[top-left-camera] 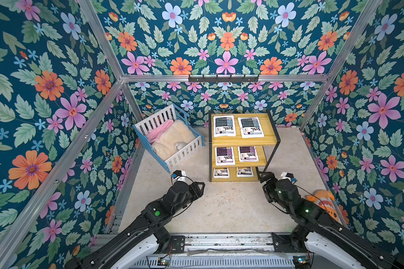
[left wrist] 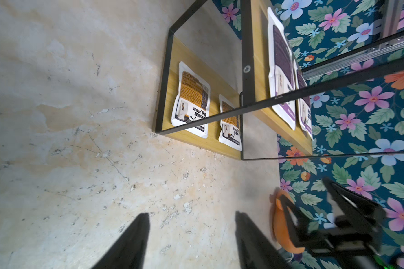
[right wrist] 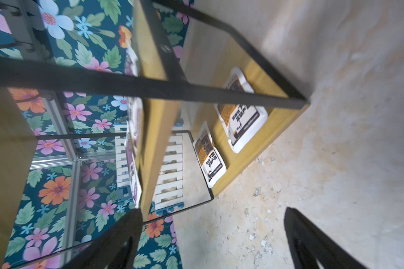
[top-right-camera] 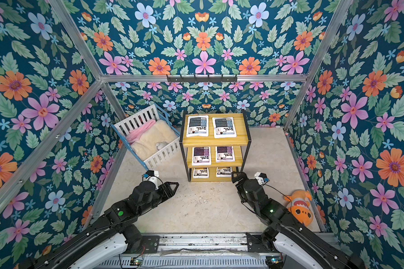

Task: Place the bagged coffee beans on the shelf by color
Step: Reset both arms

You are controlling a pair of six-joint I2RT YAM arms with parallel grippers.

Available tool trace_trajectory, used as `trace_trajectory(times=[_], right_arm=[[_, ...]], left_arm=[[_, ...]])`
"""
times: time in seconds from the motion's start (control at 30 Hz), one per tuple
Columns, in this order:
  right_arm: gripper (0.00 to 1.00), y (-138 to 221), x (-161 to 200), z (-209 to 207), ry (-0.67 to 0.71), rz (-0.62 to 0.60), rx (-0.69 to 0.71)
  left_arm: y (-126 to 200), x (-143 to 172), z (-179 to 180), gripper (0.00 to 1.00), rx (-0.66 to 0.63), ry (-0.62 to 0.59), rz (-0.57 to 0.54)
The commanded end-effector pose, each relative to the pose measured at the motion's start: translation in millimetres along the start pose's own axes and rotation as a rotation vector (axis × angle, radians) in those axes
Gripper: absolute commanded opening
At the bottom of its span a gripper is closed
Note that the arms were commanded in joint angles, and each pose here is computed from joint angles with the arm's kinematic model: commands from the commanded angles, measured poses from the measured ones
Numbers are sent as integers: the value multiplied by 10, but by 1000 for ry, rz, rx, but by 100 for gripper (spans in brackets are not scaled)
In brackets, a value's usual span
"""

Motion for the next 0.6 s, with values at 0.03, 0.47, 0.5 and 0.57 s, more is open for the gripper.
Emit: trace_trajectory(times=[0.03, 0.47, 0.5, 0.57], right_arm=[[99, 249, -218, -290, 279, -111, 377], [99, 28, -1099, -561, 611, -706, 291], [99, -13, -1105, -637, 623, -730, 334], [99, -95, -1113, -721, 680, -764, 392]], left_arm=[[121, -150, -4, 99, -118, -77, -142], [338, -570, -51, 100, -272, -542, -733], [299, -609, -30, 100, -322, -542, -772], [231, -698, 26, 99, -348, -542, -823]])
Point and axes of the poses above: each gripper's point midway between its finger pads, its own y axis back along the fingers, its own z axis along the line the jaws close on, x = y × z, the point moved 10 cm from there along y, back along the fingers, and after that the axes turned 12 degrees about y, right-handed, at the moved point
